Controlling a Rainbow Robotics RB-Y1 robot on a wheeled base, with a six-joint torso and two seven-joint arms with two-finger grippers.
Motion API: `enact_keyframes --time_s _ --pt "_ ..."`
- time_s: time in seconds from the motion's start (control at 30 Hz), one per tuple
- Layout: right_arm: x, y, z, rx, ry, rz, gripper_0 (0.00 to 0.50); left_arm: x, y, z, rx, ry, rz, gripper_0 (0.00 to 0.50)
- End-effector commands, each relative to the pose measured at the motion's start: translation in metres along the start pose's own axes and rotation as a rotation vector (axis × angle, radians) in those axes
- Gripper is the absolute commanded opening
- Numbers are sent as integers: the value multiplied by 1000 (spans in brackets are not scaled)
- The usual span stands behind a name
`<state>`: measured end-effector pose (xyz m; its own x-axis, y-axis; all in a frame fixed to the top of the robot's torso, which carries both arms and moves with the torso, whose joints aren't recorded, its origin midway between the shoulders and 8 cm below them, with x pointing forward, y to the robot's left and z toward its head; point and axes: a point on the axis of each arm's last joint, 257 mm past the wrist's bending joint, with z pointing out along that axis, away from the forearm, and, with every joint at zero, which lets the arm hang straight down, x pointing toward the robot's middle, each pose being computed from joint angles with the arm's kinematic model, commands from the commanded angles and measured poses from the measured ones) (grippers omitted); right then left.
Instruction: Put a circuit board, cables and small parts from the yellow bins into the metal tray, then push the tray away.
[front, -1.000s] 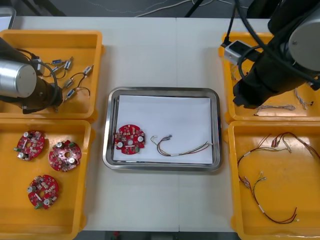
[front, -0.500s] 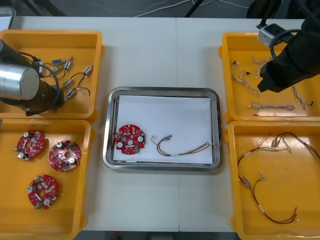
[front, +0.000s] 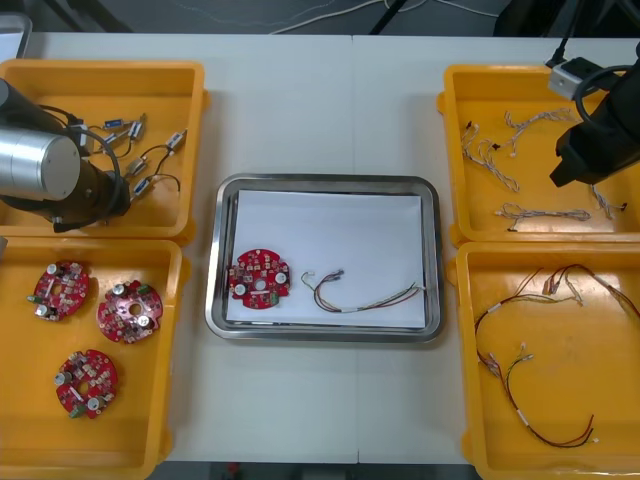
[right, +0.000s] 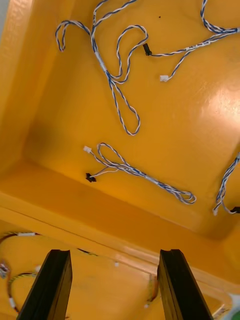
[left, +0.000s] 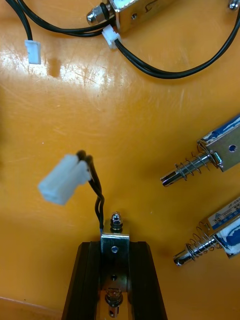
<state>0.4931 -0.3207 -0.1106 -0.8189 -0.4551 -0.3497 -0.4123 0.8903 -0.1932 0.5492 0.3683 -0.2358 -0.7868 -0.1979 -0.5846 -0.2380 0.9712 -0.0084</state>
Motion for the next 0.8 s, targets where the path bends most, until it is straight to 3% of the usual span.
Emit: enact_keyframes --time_s 0.03,0.37,0.6,0.8 --pt "6 -40 -11 48 -15 16 500 6 -12 0 17 14 92 0" --pt "3 -62 1 45 -44 17 500 -14 -12 -19 22 21 82 0" --pt "-3 -68 23 7 -79 82 500 -27 -12 -46 29 32 76 0" --pt "0 -68 38 -22 -72 110 500 -34 -11 -73 36 38 74 0"
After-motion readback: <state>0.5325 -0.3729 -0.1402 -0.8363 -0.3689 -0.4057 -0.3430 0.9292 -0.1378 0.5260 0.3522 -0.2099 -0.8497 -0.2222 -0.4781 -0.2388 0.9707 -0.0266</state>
